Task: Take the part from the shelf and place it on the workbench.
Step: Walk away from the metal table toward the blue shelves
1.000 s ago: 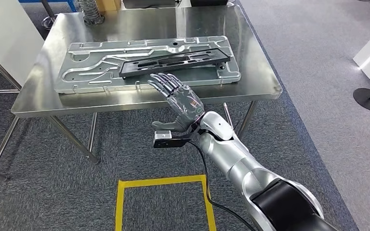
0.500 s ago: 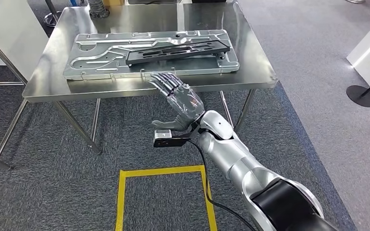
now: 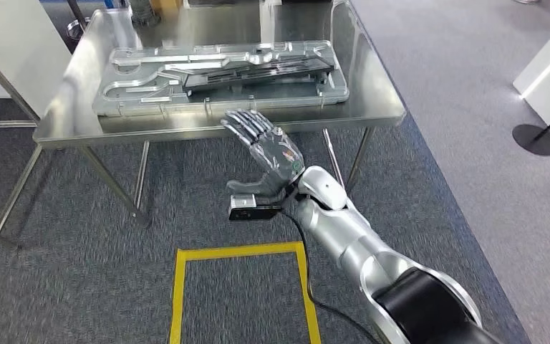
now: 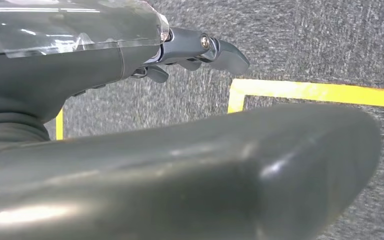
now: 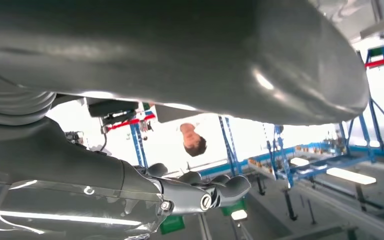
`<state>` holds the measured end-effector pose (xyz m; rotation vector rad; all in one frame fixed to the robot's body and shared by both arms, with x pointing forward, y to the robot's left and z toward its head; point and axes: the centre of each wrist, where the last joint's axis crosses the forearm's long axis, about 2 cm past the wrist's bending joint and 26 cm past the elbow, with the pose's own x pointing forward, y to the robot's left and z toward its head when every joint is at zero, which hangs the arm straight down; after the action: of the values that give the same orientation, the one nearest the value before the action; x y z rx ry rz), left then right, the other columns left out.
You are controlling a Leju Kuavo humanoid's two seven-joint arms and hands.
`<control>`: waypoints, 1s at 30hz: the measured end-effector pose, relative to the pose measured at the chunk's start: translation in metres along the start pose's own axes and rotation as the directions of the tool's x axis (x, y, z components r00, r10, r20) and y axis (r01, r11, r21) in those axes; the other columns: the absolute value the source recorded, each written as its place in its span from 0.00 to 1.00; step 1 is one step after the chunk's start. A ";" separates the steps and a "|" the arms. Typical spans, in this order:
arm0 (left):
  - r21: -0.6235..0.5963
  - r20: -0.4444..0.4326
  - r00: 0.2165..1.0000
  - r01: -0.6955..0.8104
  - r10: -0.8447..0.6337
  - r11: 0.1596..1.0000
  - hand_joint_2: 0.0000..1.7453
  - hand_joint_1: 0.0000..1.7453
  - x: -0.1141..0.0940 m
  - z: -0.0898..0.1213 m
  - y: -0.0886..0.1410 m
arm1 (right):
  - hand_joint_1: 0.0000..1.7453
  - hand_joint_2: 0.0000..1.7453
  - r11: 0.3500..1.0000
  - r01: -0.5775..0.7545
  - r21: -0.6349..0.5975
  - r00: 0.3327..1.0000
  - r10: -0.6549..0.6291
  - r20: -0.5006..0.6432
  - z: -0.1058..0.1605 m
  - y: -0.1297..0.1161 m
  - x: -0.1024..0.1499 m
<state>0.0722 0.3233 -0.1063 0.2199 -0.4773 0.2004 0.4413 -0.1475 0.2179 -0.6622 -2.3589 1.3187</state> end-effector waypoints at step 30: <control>0.000 0.005 1.000 -0.001 0.001 1.000 0.00 0.00 0.003 -0.001 0.000 | 0.00 0.00 1.000 -0.001 0.001 1.000 0.001 -0.001 0.000 0.000 0.000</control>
<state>0.0748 0.3235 -0.1059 0.2200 -0.4823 0.2011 0.4416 -0.1479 0.2180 -0.6631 -2.3577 1.3192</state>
